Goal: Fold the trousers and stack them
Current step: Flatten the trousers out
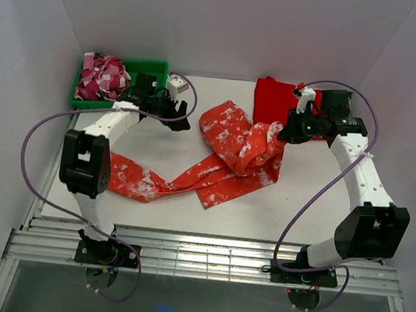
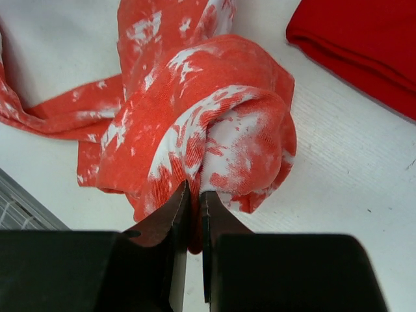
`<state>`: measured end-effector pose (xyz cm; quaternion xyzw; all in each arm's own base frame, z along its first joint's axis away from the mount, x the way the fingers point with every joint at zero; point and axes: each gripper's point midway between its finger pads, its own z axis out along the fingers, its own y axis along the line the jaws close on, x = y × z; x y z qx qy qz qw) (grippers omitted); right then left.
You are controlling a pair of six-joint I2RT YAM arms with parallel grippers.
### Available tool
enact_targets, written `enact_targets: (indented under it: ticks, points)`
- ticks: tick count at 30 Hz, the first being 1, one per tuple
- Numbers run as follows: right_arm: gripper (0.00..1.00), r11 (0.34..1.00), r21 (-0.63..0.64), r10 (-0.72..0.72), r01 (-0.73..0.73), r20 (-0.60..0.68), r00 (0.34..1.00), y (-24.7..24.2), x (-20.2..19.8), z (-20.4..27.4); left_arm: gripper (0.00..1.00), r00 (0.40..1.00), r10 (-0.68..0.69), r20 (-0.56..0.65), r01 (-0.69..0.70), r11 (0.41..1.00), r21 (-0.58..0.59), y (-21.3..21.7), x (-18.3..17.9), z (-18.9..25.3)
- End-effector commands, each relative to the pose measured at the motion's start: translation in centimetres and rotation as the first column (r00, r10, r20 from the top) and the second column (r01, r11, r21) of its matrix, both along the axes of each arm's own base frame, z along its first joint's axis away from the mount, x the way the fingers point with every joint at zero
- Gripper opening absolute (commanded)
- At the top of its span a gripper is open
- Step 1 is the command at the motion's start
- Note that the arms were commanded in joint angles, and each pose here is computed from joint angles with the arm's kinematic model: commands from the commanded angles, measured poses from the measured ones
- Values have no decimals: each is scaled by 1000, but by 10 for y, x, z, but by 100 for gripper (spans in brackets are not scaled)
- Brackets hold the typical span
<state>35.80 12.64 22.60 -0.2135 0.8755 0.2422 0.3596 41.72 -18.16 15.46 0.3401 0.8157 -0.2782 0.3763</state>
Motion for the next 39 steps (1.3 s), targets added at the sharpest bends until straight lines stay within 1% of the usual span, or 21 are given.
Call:
enact_targets:
  ticks: [1,4,5,6,8,10,11,12,13,15,17,19,20,21,22,27,28,29,32,34,39]
  points:
    - [8,989,-91,113,-117,-49,992,-9,-36,-18,80,999,-4,-47,-7,975,-223,-36,32,33]
    - [8,958,-93,254,-271,-169,953,0,-73,-41,79,993,-7,-117,-23,967,-254,-44,46,19]
    - [8,919,-97,354,-381,-217,910,7,-99,-48,78,992,-9,-126,-24,966,-257,-45,49,15]
    - [8,898,-100,392,-429,-262,882,10,-119,-62,77,992,-5,-127,-27,967,-254,-45,49,14]
    - [10,842,-123,485,-525,-256,836,23,-147,-68,77,992,11,-126,-43,967,-251,-42,51,13]
    - [36,816,-158,503,-557,-283,817,22,-161,-75,77,991,14,-133,-46,969,-244,-38,45,12]
    - [51,813,-172,499,-556,-288,818,20,-160,-74,77,990,17,-143,-51,970,-238,-35,41,11]
    - [85,806,-221,473,-549,-315,822,9,-160,-75,77,989,21,-146,-55,971,-233,-32,35,11]
    - [91,807,-243,466,-538,-297,833,4,-152,-67,77,989,20,-148,-53,974,-222,-28,30,10]
    - [90,800,-263,470,-539,-283,836,-5,-144,-57,77,985,29,-168,-65,975,-214,-21,20,3]
    - [90,849,-268,409,-455,-211,888,-14,-109,-33,78,989,43,-144,-74,973,-216,-13,14,15]
    - [90,914,-190,316,-359,-221,923,-20,-76,-27,78,989,58,-140,-87,973,-212,-6,6,20]
    - [90,936,-163,284,-311,-168,944,-17,-53,-7,78,989,60,-139,-89,973,-211,-4,3,21]
    - [90,952,-99,270,-289,-164,949,-10,-40,-2,78,989,59,-134,-87,974,-209,-2,0,22]
    - [90,973,-54,214,-225,-163,963,-5,-10,4,78,989,65,-129,-90,976,-200,0,-4,24]
    - [90,990,64,129,-123,-105,986,21,68,14,78,990,86,-114,-105,980,-171,9,-9,30]
    - [91,990,75,132,-122,-147,980,33,77,-2,78,989,95,-115,-114,979,-167,11,-9,31]
    - [91,991,53,131,-125,-124,984,38,86,-3,78,987,110,-117,-128,980,-155,14,-9,32]
    - [91,985,54,169,-162,-187,968,58,90,-37,78,981,137,-139,-157,976,-148,20,-11,33]
    - [90,987,30,162,-159,-231,959,64,94,-62,78,978,154,-139,-174,974,-147,24,-13,38]
    - [90,990,38,141,-136,-292,946,68,102,-93,78,973,178,-150,-201,968,-153,27,-27,45]
